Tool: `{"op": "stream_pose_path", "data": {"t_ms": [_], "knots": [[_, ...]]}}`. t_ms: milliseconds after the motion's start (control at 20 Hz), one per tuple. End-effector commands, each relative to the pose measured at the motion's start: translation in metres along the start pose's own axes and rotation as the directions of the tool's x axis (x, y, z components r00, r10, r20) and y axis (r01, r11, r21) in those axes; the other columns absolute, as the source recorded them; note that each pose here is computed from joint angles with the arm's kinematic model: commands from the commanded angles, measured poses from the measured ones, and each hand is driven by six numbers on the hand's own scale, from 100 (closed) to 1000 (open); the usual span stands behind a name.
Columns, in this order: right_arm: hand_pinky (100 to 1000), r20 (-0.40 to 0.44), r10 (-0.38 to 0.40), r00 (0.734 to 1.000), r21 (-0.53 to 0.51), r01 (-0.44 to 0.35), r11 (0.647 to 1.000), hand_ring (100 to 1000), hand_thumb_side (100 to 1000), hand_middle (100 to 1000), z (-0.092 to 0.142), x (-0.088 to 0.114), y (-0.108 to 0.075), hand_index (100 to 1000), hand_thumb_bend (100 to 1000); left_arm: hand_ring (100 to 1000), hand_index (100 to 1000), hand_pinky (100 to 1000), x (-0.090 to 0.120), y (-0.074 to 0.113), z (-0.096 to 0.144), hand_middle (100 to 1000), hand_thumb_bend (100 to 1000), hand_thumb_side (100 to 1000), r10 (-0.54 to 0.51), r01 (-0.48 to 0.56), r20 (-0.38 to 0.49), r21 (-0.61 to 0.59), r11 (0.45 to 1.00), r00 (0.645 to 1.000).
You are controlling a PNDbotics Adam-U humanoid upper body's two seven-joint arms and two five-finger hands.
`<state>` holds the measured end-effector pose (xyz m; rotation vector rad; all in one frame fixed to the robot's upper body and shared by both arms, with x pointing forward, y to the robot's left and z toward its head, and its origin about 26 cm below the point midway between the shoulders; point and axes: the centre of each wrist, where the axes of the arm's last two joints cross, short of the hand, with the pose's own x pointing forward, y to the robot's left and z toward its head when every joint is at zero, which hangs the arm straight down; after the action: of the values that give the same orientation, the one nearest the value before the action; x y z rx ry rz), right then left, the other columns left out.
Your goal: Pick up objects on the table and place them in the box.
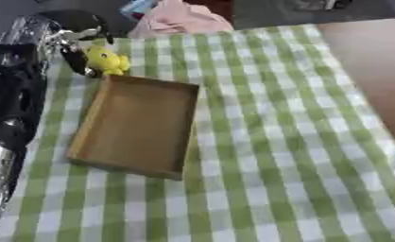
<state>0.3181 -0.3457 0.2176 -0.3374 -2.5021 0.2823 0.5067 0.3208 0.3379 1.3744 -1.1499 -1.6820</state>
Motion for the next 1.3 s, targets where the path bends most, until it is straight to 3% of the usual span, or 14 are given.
{"op": "stream_pose_path", "data": {"t_ms": [50,350,950,1300], "knots": [[703,0.028,0.019,0.999,0.008,-0.019,1.0,628,658,551,-0.006,0.005,-0.007,867,100,793,833,618,-0.019,0.018,0.013,867,635,100,-0.037,0.039,-0.059,0.024,0.999,0.998],[704,0.028,0.015,1.0,0.013,-0.015,1.0,628,659,550,-0.006,0.005,-0.006,867,100,798,855,625,-0.024,0.023,0.016,874,617,100,-0.042,0.043,-0.072,0.008,0.999,0.996],[705,0.034,0.005,0.999,0.028,-0.006,1.0,628,660,549,-0.008,0.005,-0.005,868,100,777,820,596,-0.034,0.036,0.025,858,425,100,0.042,-0.035,-0.121,0.057,0.998,0.992],[705,0.038,0.005,0.999,0.026,-0.006,1.0,629,661,549,-0.009,0.005,-0.006,869,100,792,817,607,-0.036,0.037,0.026,866,524,100,0.003,0.001,-0.173,0.023,1.0,0.985]]}}
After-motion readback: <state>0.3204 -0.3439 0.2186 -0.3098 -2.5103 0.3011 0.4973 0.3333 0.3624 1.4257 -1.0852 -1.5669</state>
